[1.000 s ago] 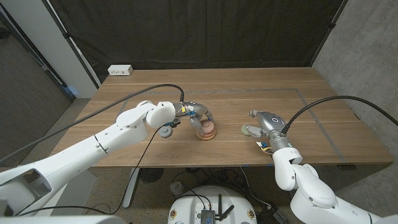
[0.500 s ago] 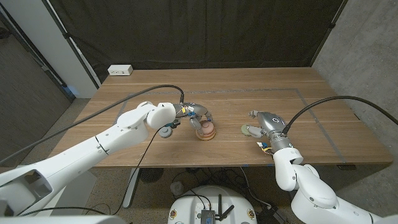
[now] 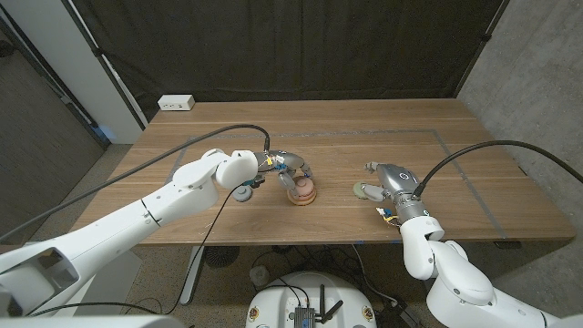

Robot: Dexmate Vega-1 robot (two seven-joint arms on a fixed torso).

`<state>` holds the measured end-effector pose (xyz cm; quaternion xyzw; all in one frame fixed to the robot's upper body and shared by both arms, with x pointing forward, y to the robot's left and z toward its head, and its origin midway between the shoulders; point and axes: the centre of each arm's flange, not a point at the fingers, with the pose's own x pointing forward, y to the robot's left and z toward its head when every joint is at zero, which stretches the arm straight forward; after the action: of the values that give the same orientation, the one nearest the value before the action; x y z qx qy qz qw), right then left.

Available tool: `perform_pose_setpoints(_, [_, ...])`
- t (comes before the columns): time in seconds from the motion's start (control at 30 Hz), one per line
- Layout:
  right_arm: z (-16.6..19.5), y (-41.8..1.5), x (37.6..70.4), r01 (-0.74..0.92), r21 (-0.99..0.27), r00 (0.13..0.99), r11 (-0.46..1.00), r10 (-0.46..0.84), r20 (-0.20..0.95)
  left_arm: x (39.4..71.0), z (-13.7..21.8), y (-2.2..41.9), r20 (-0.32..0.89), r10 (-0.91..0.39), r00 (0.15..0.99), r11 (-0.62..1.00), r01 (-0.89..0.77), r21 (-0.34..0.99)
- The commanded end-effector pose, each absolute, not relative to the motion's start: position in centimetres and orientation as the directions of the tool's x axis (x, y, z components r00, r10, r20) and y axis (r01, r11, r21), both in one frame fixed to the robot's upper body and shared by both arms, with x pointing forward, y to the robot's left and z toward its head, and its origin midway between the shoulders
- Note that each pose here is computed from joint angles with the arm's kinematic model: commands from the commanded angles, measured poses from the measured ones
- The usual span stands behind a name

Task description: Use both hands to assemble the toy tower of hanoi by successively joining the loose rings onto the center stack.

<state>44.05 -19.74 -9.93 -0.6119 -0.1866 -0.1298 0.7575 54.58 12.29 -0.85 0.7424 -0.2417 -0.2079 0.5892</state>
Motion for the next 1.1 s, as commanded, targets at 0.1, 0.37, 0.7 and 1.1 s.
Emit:
perform_pose_setpoints(0.1, [-9.8,-19.7,44.1,0.431,-0.876,0.894,0.218,0.028,0.447,54.5,-0.5,12.5,-0.021,-0.595,0.804,-0.203,-0.124,0.971])
perform_pose_setpoints(0.37, [-9.7,-19.6,44.2,0.431,-0.876,0.894,0.217,0.029,0.448,54.4,-0.4,12.8,-0.014,-0.592,0.806,-0.210,-0.138,0.968])
perform_pose_setpoints(0.7, [-9.6,-19.5,44.2,0.434,-0.875,0.893,0.214,0.030,0.450,54.3,-0.4,13.0,-0.027,-0.591,0.806,-0.214,-0.125,0.969])
perform_pose_setpoints(1.1, [-9.2,-19.4,44.3,0.432,-0.878,0.893,0.207,0.035,0.448,53.9,-0.4,14.4,0.019,-0.581,0.814,-0.158,-0.135,0.978])
